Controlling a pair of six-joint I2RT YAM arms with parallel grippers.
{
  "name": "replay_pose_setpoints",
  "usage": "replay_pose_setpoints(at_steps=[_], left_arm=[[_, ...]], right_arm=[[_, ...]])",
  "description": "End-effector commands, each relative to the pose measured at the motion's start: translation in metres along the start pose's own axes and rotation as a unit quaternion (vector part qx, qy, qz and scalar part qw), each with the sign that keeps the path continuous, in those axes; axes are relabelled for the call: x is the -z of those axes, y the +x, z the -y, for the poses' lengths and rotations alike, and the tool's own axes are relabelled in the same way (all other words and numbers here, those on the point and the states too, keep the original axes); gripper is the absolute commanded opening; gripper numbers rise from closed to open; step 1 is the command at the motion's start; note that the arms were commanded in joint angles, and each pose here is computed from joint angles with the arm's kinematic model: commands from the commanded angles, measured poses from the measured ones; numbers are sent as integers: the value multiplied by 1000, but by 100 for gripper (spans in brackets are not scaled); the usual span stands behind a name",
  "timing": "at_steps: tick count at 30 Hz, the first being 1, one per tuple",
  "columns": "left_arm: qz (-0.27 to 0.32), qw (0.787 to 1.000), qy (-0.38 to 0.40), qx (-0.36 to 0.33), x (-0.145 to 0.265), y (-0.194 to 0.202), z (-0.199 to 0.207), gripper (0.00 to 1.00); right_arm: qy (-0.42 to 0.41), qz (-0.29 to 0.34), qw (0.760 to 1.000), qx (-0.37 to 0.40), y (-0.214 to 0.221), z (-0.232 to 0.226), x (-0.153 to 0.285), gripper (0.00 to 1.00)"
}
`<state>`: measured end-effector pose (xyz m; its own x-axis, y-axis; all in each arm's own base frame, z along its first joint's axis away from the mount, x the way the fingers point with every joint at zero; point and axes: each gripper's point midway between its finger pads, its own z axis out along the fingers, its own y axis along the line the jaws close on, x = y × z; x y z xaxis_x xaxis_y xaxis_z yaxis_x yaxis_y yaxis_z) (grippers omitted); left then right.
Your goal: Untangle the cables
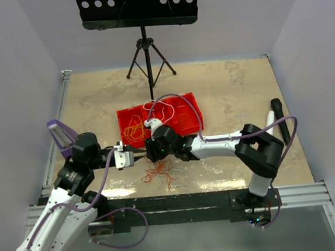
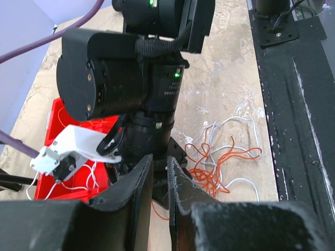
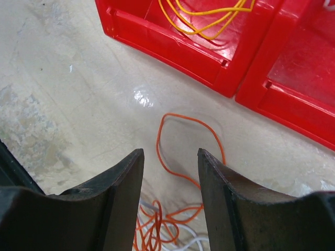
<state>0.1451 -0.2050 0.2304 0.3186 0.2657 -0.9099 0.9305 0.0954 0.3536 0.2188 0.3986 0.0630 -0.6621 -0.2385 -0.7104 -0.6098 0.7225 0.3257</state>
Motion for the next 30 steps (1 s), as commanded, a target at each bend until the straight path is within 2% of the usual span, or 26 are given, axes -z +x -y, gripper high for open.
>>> replay_pose_setpoints(at_steps=[1,6,15,22,25,30], left_arm=[[7,1000,-3,-7,2,-5,-1,22],[6,1000,-6,-8,3,-4,-1,22],[8,1000,-9,-12,4,-6,-2,22],[10,1000,-12,-9,5,-8,-3,22],[8,1000,-14,-10,6,-9,-3,22],[9,1000,-17,-11,7,-12,-5,22]], right_arm=[[-28,36,999,19,-28,-26,-8,50],[-33,7,998,46,-8,-36,-23,49],[20,-38,996,81,14,-13,-29,42],[39,-49,993,100,14,-10,-29,26],[37,-62,991,115,20,-12,-27,26],[33,-79,988,129,30,-15,-19,34]])
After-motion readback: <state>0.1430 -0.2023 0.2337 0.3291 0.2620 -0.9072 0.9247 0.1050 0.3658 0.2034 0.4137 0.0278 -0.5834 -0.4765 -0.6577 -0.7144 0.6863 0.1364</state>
